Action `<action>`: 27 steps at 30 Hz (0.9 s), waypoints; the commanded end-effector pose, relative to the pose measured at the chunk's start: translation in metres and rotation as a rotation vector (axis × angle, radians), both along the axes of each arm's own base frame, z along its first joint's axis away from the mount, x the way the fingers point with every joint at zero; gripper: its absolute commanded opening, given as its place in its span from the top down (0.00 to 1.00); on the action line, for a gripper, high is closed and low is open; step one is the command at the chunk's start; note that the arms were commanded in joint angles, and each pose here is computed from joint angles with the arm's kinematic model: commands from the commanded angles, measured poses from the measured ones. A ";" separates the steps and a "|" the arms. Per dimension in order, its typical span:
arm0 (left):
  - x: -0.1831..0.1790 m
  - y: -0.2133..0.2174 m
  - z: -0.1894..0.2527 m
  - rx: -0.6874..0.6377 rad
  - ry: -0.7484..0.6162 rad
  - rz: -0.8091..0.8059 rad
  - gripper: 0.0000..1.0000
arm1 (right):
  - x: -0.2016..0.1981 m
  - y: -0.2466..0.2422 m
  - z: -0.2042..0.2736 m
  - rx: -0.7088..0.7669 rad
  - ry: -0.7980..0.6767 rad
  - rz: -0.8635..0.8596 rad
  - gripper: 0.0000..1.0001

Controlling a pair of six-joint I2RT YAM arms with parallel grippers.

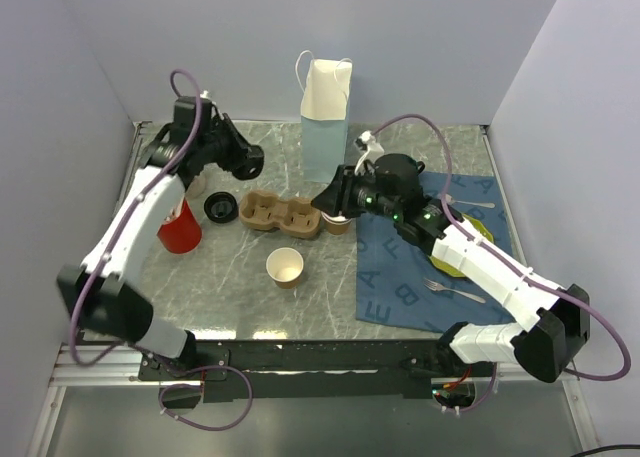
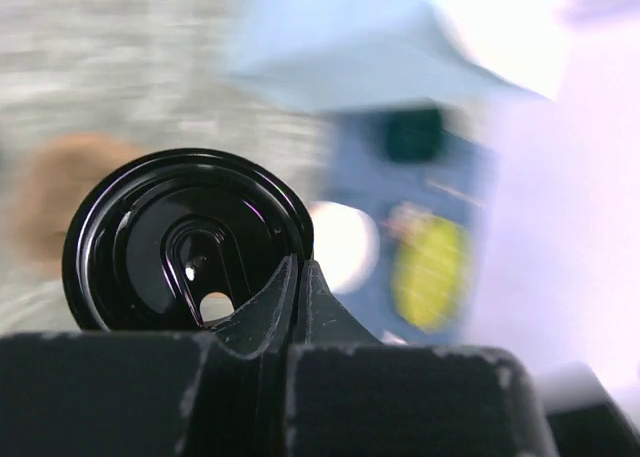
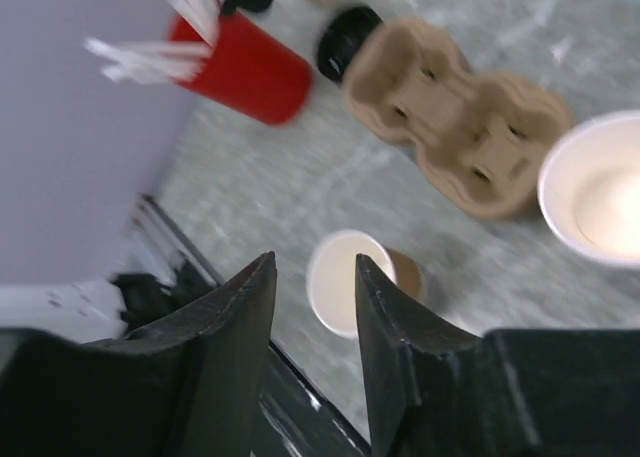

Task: Pack the takeout coffee

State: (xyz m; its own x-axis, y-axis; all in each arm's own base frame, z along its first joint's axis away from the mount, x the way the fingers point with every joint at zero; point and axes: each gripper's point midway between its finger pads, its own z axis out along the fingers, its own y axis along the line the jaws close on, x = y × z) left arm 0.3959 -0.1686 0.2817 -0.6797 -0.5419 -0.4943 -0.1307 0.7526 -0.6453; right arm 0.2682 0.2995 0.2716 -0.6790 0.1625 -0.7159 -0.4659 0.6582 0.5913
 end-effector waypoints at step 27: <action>-0.148 -0.073 0.199 -1.035 -0.277 -0.298 0.99 | -0.064 -0.008 0.183 0.419 -0.717 0.334 0.47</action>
State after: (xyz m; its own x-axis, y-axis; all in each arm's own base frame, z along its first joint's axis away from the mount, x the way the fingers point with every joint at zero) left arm 0.2573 -0.2417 0.4538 -0.7773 -0.6153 -0.1310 0.2224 -0.0740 -0.9722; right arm 0.2116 0.2960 0.4183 -0.2736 0.3392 -0.9000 -0.9019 0.2348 0.3626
